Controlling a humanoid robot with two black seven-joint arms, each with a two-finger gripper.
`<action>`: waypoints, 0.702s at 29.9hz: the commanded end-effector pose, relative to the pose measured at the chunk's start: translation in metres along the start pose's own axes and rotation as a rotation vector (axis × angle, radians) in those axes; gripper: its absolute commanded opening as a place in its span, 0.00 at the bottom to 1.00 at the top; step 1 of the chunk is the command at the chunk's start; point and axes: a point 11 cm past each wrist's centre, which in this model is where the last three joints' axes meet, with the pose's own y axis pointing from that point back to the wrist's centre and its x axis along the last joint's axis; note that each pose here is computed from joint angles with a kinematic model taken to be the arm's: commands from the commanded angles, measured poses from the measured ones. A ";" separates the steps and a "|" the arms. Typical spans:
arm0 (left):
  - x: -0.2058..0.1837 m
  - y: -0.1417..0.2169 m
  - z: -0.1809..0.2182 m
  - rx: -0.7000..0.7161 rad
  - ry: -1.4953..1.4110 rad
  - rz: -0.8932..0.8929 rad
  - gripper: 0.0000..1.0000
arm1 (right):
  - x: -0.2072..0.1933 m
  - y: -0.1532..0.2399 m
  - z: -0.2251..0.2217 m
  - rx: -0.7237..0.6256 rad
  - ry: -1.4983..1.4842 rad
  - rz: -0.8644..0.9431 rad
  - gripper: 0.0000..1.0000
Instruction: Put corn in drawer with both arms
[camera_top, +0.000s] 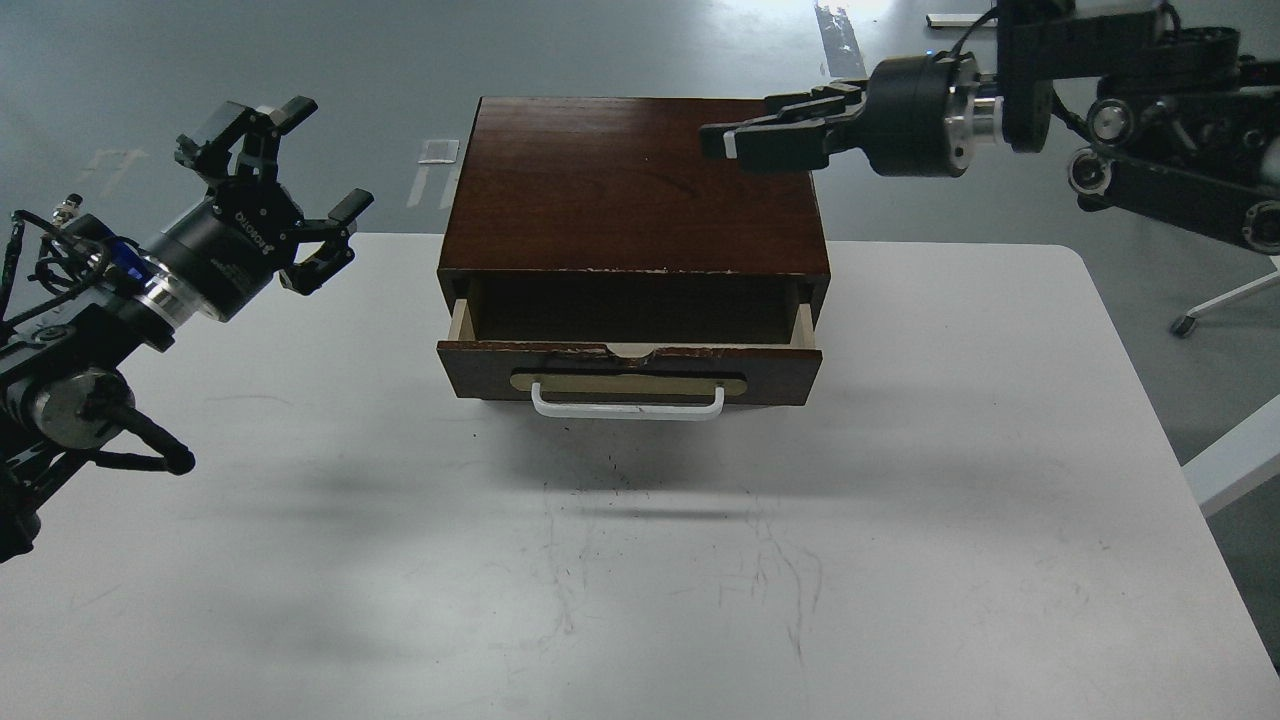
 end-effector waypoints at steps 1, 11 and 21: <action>-0.001 -0.001 -0.002 0.000 0.005 0.001 0.99 | -0.009 0.024 0.033 -0.001 -0.312 0.179 0.99; -0.006 0.004 -0.025 0.035 0.035 0.002 0.99 | -0.103 0.058 0.121 -0.049 -0.981 0.558 1.00; -0.004 0.015 -0.036 0.054 0.078 -0.006 0.99 | -0.180 0.054 0.144 -0.113 -1.275 0.649 1.00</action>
